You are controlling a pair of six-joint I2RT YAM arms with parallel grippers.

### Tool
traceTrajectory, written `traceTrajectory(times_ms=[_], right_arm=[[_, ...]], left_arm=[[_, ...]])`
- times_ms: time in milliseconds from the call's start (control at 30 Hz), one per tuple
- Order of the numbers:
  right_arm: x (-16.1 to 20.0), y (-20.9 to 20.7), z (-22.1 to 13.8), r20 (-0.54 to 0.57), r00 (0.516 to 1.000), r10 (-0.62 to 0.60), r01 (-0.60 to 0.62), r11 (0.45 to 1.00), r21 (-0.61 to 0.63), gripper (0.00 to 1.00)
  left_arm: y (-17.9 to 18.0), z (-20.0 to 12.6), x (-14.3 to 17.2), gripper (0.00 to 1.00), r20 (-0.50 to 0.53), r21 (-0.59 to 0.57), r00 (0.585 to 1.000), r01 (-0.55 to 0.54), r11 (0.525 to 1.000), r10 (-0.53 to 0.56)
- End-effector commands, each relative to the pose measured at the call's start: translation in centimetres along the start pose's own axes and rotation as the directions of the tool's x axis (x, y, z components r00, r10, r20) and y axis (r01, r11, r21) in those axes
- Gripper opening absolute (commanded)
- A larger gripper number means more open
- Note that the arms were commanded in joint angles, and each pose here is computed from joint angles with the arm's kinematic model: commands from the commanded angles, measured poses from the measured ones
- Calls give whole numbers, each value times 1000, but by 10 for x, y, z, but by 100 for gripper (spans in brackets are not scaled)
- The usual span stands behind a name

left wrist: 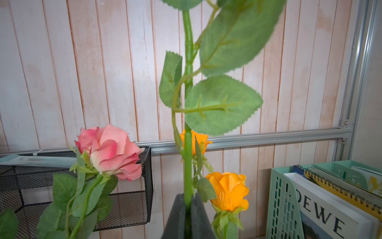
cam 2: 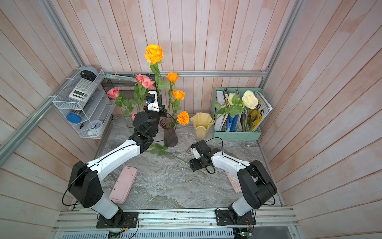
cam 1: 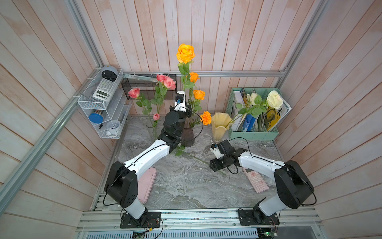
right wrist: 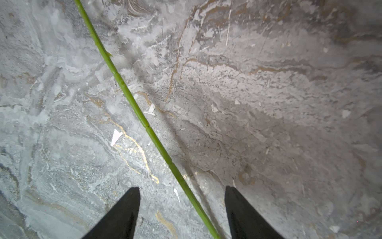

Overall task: Arrange the flowers in different vases according to their colors
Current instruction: Insert the flower into the vase.

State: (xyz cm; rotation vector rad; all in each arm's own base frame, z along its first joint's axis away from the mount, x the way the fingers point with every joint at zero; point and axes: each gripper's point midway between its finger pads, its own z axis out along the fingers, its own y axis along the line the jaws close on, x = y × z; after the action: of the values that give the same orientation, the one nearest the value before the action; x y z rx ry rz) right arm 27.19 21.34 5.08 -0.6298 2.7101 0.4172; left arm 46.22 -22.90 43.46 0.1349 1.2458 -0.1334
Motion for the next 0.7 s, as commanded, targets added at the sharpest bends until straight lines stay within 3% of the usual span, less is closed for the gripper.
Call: traceTrajectory(times_ms=[0,333,400,567,633,667], right_arm=[[0,5,2,-21,1000,-24,24,1000,-15,71],[8,4,-3,-15,1000,-15,15,1000,-14,71],[8,5,-5,-12,1000,-14,13,1000,-16,71],[6,7,-9,2,1000,-8,8,1000,-27,71],[6,7,-11,7,1000,-7,7,1000,-27,71],[6,7,-12,8,1000,-5,5,1000,-28,71]], left_arm=[[-2,2,1,0,73,10,997,20,1000,-21],[-4,-8,66,1,11,19,999,42,999,-43],[-1,-12,74,14,-2,6,999,40,999,-40],[1,-11,92,24,-78,-14,997,18,1000,-19],[1,-14,90,36,-78,-11,996,31,999,-32],[1,-14,89,37,-80,-5,996,34,999,-35]])
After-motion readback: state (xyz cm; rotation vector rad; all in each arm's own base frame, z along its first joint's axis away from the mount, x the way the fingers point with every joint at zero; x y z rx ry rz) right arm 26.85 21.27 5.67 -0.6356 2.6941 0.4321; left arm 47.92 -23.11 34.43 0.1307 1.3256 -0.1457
